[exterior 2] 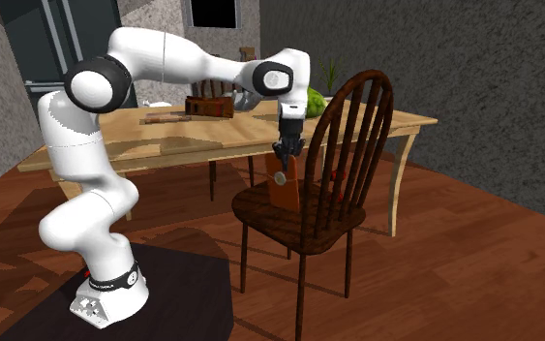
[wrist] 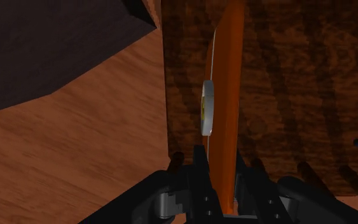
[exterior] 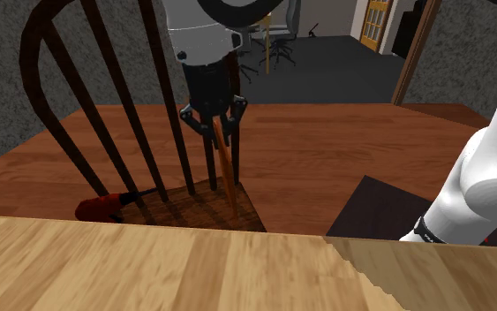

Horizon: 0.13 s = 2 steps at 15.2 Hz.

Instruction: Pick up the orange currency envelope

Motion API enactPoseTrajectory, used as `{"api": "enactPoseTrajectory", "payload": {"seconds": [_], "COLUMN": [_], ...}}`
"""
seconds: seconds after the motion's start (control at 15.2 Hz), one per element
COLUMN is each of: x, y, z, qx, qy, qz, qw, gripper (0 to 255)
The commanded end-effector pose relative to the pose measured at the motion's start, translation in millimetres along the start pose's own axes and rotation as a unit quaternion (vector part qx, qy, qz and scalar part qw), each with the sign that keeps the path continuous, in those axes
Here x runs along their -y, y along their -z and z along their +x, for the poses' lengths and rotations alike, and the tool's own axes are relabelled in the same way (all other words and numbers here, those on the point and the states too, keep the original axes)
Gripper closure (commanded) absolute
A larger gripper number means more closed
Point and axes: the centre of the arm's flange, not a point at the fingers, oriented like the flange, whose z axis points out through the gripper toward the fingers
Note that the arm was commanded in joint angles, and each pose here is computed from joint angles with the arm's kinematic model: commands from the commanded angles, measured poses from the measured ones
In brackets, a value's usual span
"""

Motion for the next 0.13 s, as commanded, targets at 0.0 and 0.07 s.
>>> {"api": "enactPoseTrajectory", "payload": {"seconds": [0.0,0.07], "x": [-0.4,-0.3], "y": [6.3,6.3], "z": [0.6,0.6], "qx": [0.0,0.0], "qy": [0.0,0.0], "qz": [0.0,0.0], "qw": [1.0,1.0], "gripper": [255,255]}}
